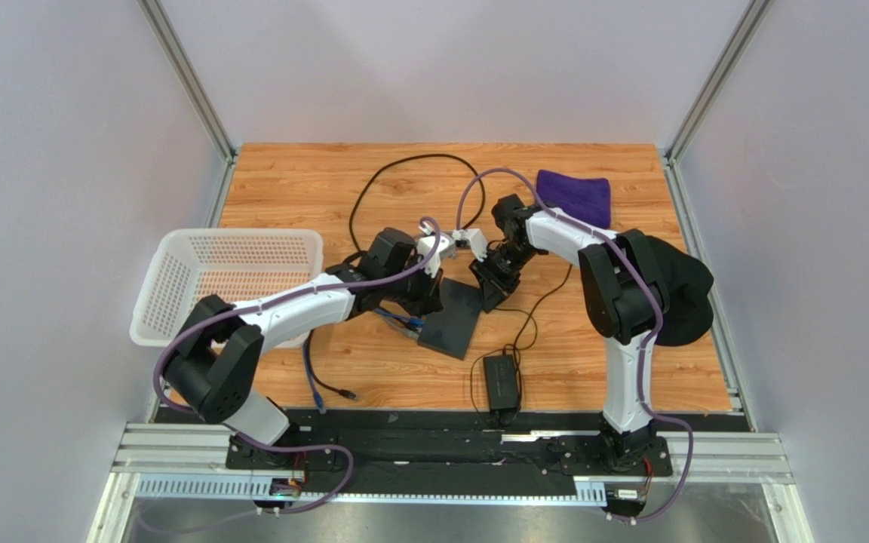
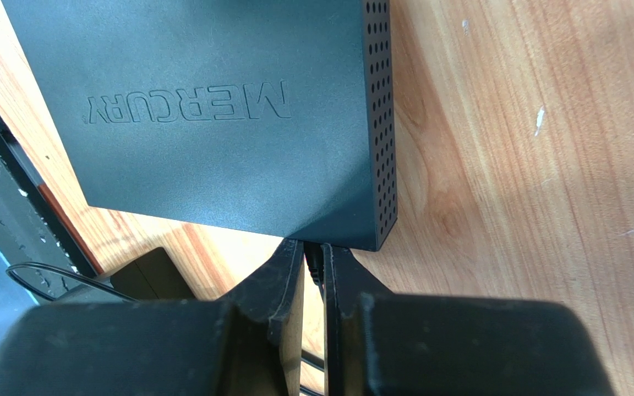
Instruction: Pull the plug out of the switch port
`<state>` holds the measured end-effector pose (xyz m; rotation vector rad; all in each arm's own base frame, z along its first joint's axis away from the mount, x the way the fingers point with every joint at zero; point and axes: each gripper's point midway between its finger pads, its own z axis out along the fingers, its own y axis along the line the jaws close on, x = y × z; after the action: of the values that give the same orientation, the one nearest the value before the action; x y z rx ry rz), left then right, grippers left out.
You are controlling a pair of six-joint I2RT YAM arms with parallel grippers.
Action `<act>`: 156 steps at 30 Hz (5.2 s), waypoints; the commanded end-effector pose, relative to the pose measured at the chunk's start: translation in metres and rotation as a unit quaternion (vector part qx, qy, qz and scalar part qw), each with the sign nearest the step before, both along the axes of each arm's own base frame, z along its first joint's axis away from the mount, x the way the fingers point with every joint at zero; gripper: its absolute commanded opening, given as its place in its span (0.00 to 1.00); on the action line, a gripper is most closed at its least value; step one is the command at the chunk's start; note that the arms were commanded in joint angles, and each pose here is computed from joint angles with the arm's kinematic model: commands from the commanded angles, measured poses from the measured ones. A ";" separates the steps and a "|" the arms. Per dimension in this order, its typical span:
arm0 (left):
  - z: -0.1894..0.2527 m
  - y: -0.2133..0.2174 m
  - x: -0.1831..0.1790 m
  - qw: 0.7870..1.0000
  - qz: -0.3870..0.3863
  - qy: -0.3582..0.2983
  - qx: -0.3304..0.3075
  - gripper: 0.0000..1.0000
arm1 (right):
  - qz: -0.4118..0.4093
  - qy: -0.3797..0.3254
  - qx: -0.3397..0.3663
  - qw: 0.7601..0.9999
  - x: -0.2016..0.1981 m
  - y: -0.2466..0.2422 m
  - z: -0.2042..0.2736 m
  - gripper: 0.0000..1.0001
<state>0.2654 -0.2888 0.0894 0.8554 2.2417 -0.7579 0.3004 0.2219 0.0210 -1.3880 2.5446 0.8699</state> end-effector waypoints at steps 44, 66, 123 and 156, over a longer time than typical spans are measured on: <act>-0.081 -0.014 0.032 0.992 -0.030 0.010 0.125 0.00 | -0.022 -0.037 -0.135 0.990 -0.009 -0.050 -0.050 0.00; -0.090 -0.005 0.040 0.988 -0.009 0.001 0.154 0.00 | 0.039 0.213 -0.030 0.976 -0.086 -0.039 -0.022 0.00; 0.102 0.111 0.083 0.982 0.110 -0.141 0.052 0.00 | -0.033 -0.111 0.066 0.991 -0.048 -0.033 0.105 0.91; 0.088 0.158 0.105 0.966 0.229 -0.115 0.037 0.00 | 0.320 -0.144 -0.024 0.936 -0.138 0.003 0.028 0.73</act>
<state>0.3672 -0.1274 0.1651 0.4107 2.1883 -0.3101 0.1521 0.2154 0.0434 -2.2447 2.0195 0.6596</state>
